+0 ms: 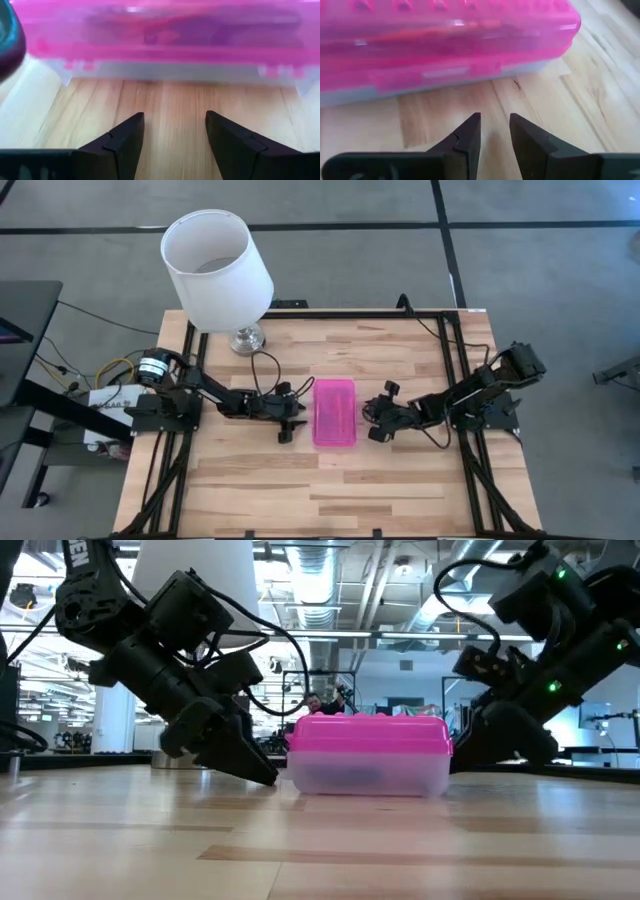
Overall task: Pick & place school supplies into a supply box
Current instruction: Return to Home Position
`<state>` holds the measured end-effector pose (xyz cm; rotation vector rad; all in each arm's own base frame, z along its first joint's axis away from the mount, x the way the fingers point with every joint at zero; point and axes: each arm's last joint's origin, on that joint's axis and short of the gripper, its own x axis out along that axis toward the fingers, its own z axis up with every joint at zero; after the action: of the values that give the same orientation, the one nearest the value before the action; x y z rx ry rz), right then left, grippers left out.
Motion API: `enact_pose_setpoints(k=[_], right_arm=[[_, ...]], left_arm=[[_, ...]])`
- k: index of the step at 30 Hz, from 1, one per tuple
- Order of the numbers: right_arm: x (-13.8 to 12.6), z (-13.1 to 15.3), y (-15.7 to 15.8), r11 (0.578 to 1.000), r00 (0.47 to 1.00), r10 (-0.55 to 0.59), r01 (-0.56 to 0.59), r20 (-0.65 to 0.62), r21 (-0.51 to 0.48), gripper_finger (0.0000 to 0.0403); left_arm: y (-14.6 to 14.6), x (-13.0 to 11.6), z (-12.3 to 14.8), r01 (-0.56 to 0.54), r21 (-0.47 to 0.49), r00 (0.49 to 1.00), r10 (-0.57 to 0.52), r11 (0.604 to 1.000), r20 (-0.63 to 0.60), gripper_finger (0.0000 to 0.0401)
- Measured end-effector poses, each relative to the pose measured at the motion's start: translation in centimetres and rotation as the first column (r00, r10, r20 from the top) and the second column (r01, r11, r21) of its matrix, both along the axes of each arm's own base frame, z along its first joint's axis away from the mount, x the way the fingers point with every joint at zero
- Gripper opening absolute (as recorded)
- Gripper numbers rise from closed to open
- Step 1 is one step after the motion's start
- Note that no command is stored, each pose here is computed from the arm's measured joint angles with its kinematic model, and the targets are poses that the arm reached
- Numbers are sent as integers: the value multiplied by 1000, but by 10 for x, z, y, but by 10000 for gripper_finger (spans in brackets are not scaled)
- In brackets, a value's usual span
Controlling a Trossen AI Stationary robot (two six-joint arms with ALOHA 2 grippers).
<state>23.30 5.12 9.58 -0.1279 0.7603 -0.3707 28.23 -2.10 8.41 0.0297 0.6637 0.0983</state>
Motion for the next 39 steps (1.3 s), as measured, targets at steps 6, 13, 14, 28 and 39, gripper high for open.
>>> enact_pose_setpoints(k=[6,13,14,28,39], right_arm=[[-15,27,7,999,999,43,-43,0,-20,100],[-44,77,5,983,986,51,-22,159,-180,100],[-50,82,5,983,979,66,-31,192,-181,100],[-94,87,-19,837,652,541,-476,531,-269,100],[-96,69,-54,885,708,464,-384,532,-262,100]], left_arm=[[3,-12,37,-7,84,1000,6,996,10,208],[7,-43,113,3,179,979,-39,984,201,208],[7,-50,122,20,185,967,-66,983,245,208],[15,-142,109,-7,214,769,-132,977,626,208],[27,-159,85,7,175,793,-112,985,598,208]])
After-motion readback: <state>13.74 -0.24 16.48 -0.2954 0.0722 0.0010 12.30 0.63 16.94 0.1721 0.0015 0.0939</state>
